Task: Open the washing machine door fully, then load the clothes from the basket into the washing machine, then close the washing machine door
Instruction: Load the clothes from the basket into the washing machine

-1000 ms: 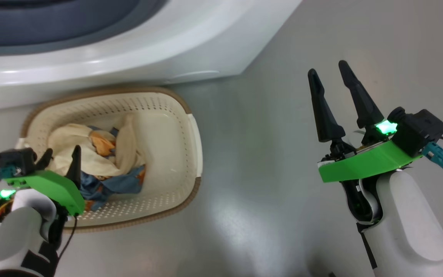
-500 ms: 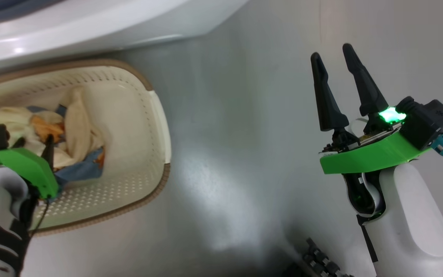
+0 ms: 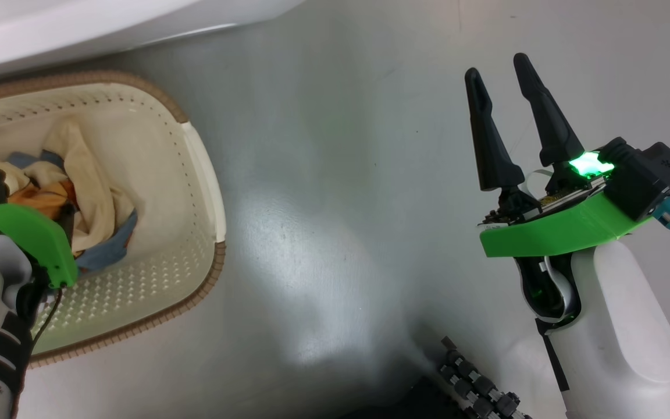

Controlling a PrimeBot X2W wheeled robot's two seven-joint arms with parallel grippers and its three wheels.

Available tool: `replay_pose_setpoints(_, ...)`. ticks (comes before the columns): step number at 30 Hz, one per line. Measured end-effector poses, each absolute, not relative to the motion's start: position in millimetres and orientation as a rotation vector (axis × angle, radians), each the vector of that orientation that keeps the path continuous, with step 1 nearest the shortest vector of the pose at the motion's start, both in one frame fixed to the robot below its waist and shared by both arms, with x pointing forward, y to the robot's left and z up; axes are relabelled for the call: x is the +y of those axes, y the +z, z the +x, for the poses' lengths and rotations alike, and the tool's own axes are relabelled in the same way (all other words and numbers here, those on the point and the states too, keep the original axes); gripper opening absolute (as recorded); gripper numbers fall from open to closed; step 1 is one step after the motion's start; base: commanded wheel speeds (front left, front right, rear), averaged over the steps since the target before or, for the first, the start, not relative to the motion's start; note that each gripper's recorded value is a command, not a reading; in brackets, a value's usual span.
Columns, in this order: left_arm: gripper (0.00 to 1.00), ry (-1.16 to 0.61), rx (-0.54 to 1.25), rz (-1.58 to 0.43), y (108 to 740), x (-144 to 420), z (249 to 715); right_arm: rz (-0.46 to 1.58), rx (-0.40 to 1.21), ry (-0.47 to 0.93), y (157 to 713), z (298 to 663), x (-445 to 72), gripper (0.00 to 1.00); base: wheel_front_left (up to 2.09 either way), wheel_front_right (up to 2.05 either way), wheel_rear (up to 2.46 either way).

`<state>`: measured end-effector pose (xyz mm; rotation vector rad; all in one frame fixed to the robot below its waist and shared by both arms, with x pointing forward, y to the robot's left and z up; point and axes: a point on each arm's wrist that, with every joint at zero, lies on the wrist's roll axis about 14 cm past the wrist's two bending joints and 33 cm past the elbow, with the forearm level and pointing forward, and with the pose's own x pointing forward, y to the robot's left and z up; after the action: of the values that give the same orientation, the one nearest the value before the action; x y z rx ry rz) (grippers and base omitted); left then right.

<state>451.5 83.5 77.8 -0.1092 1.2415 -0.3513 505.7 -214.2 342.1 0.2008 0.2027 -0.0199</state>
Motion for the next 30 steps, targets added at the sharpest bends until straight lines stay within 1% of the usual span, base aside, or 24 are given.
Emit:
replay_pose_setpoints(1,1.0,-0.355,1.246,-0.11,78,82,451,0.2,0.203,-0.021,342,506,-215,1.0,0.0,0.0,0.0)
replay_pose_setpoints(3,0.0,-0.363,1.239,-0.106,79,81,452,0.199,0.201,-0.022,343,505,-215,1.0,0.0,0.0,0.0)
replay_pose_setpoints(10,0.0,-0.365,1.198,-0.119,90,79,461,0.204,0.182,-0.018,352,507,-214,1.0,0.0,0.0,0.0)
replay_pose_setpoints(17,0.0,-0.362,1.108,-0.201,122,67,463,0.214,0.134,-0.008,376,509,-210,1.0,0.0,0.0,0.0)
replay_pose_setpoints(25,0.0,-0.361,0.95,-0.26,179,67,468,0.234,0.05,0.016,420,509,-202,1.0,0.0,0.0,0.0)
replay_pose_setpoints(30,0.0,-0.373,0.848,-0.265,214,70,470,0.249,0.027,0.02,437,498,-199,1.0,0.0,0.0,0.0)
